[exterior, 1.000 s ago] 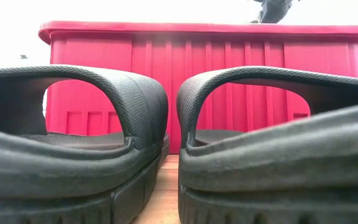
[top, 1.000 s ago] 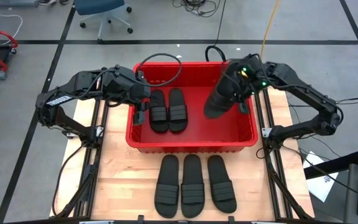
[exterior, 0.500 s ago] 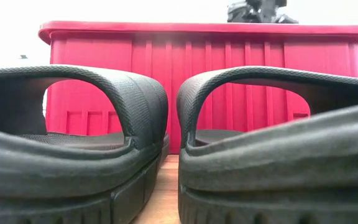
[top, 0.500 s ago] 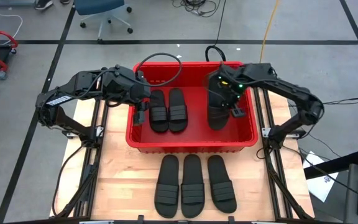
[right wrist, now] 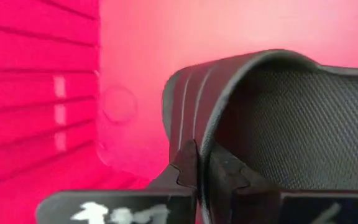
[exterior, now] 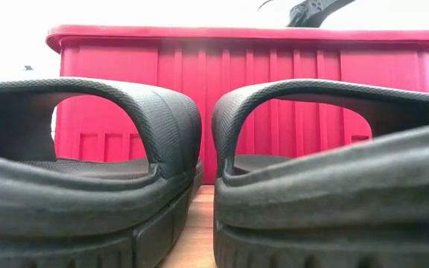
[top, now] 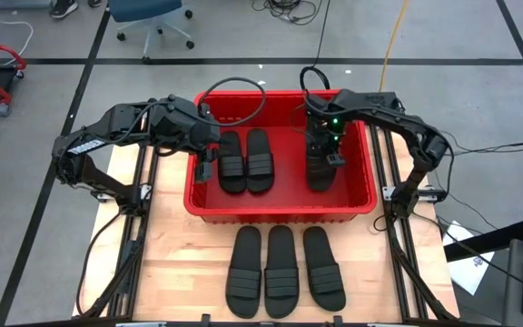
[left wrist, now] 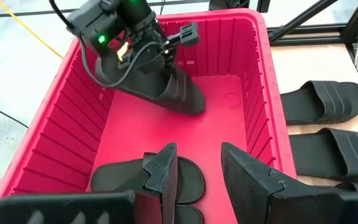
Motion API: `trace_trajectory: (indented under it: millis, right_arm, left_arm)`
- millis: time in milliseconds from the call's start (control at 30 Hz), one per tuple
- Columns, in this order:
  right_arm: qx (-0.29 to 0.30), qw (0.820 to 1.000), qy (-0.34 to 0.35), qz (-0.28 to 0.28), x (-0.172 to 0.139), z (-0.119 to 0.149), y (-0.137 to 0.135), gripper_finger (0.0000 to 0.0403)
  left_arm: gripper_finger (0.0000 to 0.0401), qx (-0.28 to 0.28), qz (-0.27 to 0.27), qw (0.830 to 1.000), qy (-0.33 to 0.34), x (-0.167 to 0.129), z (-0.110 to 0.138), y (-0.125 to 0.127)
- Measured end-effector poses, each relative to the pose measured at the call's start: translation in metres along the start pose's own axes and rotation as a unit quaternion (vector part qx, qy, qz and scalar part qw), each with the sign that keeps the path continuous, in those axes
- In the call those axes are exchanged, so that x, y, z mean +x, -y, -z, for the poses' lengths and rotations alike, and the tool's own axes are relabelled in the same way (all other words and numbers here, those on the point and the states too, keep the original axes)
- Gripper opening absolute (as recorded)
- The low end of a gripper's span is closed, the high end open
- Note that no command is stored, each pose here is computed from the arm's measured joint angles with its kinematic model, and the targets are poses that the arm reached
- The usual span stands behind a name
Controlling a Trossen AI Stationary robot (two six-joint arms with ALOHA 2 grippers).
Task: Pick and place slides into bin
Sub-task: Put the black slide into the red bin
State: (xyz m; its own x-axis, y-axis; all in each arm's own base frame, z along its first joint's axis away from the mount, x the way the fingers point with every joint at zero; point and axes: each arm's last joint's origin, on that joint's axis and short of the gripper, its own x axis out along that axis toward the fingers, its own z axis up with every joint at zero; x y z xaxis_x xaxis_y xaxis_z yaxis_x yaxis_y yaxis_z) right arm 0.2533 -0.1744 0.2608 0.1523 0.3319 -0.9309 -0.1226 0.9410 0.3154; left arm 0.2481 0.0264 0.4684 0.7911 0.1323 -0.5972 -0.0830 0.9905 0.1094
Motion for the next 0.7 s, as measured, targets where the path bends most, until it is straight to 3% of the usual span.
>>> trace_trajectory:
  millis: [433,700]
  right_arm:
    - [0.052,0.998,0.001,-0.019,0.041,0.016,0.011,0.0002]
    - [0.028,0.999,0.001,-0.020,0.042,0.016,0.012,0.0005]
  left_arm:
    - [0.0122,0.000,-0.001,1.000,0.000,0.000,0.000,-0.001]
    - [0.0122,0.000,-0.001,1.000,0.000,0.000,0.000,-0.001]
